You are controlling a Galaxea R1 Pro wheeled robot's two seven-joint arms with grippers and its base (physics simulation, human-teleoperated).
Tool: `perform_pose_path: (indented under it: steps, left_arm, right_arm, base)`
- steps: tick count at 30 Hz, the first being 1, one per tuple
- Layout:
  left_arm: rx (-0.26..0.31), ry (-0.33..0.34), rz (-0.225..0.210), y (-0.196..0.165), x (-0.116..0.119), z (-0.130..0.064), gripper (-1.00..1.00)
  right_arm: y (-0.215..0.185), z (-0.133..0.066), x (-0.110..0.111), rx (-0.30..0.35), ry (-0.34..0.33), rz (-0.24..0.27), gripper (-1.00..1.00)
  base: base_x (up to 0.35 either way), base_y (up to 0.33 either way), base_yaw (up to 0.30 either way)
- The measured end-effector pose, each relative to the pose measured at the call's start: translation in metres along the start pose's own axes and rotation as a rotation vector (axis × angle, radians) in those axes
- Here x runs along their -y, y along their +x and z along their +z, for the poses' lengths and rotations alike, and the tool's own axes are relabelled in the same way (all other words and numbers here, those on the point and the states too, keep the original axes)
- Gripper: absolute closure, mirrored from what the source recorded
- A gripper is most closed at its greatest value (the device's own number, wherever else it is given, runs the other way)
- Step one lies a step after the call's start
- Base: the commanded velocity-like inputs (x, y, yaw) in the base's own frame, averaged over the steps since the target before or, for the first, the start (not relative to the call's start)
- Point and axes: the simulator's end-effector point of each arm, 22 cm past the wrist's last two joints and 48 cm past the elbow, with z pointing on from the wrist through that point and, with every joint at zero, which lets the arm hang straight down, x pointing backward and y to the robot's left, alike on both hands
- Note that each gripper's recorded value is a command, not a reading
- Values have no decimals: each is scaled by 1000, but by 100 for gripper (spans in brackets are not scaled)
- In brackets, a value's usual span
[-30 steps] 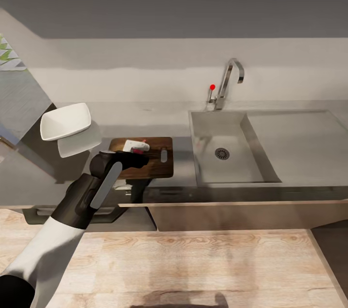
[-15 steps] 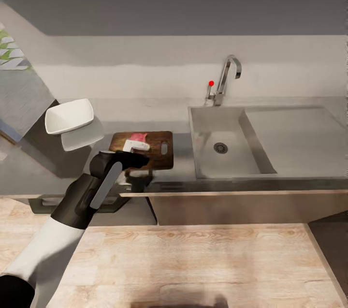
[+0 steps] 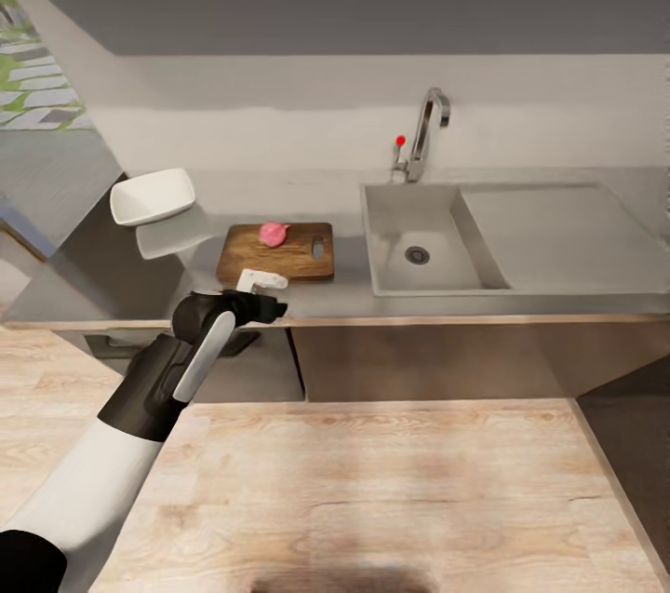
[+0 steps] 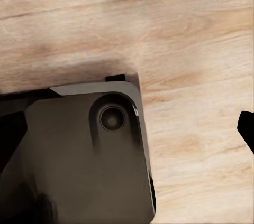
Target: In the kitchen, take the Vidalia onion out of the sink, dice it on the chopping board with the paring knife, put the diced onion into the bowl on the countertop, then place both the paring knife and the chopping board into the sink.
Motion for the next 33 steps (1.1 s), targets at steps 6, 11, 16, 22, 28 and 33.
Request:
perform_pose_path:
  steps: [6, 11, 16, 22, 28, 33]
  left_arm:
    - [-3, 0, 0, 1, 0, 1, -100]
    - [-13, 0, -1, 8, 0, 2, -100]
    - [-68, 13, -11, 47, 7, 6, -100]
    - [-87, 26, -39, 86, 16, 12, -100]
    - [-170, 53, -66, 175, 38, 11, -100]
    - [-166, 42, -141, 262, 46, 2, -100]
  right_arm:
    - [0, 0, 0, 0, 0, 0, -100]
    - [0, 0, 0, 0, 0, 0, -100]
    - [0, 0, 0, 0, 0, 0, -100]
    - [0, 0, 0, 0, 0, 0, -100]
    - [0, 0, 0, 1, 0, 0, -100]
    - [0, 0, 1, 2, 1, 0, -100]
  base:
    - [-328, 0, 0]
    - [-138, 0, 0]
    - [-15, 0, 0]
    - [-1, 0, 0]
    - [0, 0, 0]
    - [0, 0, 0]
